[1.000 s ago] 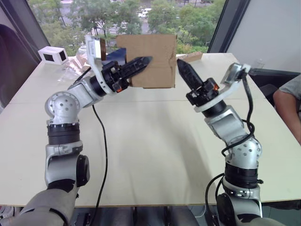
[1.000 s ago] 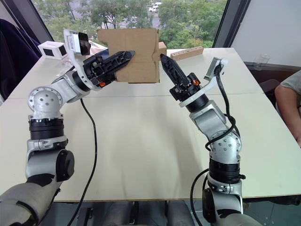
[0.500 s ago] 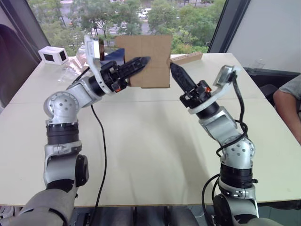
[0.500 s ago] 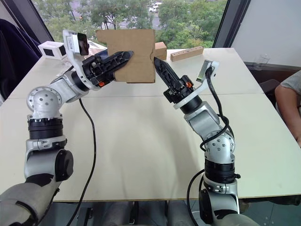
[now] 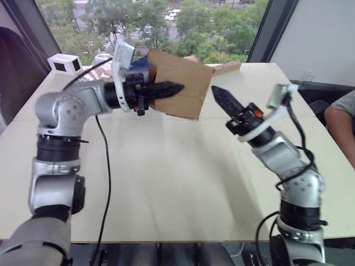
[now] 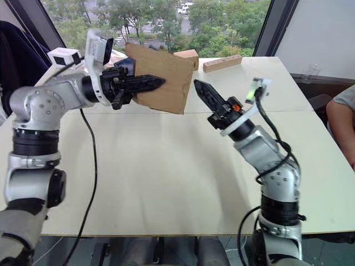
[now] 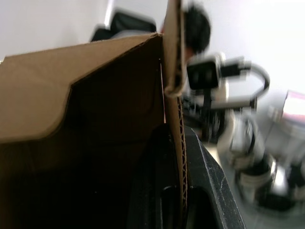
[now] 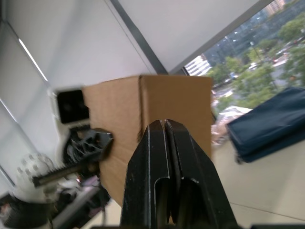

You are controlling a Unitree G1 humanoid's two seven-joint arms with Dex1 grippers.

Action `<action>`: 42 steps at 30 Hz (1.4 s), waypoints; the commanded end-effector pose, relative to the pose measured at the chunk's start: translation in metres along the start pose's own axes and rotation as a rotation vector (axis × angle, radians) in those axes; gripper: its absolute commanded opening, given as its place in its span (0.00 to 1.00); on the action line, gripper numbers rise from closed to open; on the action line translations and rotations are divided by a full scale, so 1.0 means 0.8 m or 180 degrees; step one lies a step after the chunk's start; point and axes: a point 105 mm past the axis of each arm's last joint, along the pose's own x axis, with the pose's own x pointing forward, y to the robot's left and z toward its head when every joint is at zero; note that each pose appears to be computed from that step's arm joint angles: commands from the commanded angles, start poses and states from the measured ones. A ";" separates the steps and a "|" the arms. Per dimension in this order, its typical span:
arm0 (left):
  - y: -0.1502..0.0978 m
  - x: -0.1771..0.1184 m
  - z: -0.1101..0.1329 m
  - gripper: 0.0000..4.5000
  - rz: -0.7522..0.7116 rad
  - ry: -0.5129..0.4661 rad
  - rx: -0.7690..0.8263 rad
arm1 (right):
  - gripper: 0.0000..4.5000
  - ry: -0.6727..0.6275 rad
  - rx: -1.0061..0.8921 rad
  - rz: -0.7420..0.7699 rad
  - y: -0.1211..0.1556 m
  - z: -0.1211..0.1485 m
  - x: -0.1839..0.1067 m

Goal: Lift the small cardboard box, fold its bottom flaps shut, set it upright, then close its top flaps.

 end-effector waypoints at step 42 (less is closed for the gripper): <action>-0.051 0.027 -0.126 0.75 -0.0232 0.3162 0.0272 | 0.00 0.2767 -0.2111 0.0055 0.003 -0.095 -0.105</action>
